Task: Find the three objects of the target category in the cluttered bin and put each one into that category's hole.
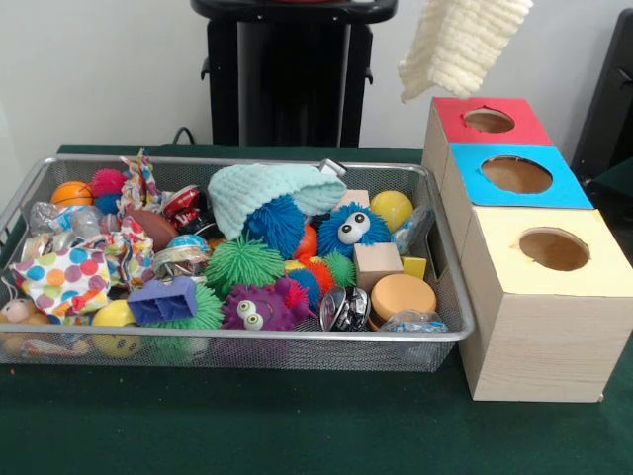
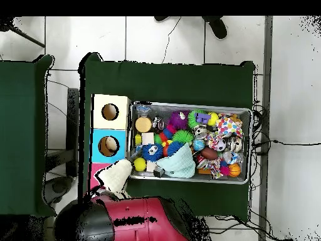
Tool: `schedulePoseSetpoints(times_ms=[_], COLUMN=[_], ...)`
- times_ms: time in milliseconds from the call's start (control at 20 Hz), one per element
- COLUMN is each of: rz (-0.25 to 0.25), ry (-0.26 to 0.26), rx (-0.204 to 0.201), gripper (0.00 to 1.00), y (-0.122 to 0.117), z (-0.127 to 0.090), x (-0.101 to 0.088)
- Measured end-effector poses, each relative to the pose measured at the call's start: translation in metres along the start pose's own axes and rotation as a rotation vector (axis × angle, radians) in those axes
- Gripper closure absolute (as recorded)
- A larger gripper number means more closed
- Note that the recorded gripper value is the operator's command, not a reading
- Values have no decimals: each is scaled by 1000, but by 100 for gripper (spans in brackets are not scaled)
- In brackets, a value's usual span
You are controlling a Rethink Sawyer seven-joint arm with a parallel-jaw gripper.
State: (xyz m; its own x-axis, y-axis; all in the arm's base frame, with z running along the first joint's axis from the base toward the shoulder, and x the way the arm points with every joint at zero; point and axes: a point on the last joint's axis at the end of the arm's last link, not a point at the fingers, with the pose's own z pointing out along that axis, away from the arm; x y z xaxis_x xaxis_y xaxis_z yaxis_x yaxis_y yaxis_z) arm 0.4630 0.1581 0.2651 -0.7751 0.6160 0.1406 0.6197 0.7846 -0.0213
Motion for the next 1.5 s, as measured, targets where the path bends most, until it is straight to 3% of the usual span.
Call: schedulePoseSetpoints(times_ms=[200, 250, 300, 500, 650, 950, 1500], rz=[-48, -72, -131, -208, -227, -146, -22], ry=[-61, -88, -148, -213, -228, -234, -260], rx=[4, 5, 4, -8, -18, -46, -63], gripper=[100, 100, 100, 100, 100, 100, 100], y=[-1, -1, 1, 10, 14, -2, -42], z=[3, 4, 8, 12, 12, -3, -6], x=[2, 4, 9, 22, 28, 24, -15])
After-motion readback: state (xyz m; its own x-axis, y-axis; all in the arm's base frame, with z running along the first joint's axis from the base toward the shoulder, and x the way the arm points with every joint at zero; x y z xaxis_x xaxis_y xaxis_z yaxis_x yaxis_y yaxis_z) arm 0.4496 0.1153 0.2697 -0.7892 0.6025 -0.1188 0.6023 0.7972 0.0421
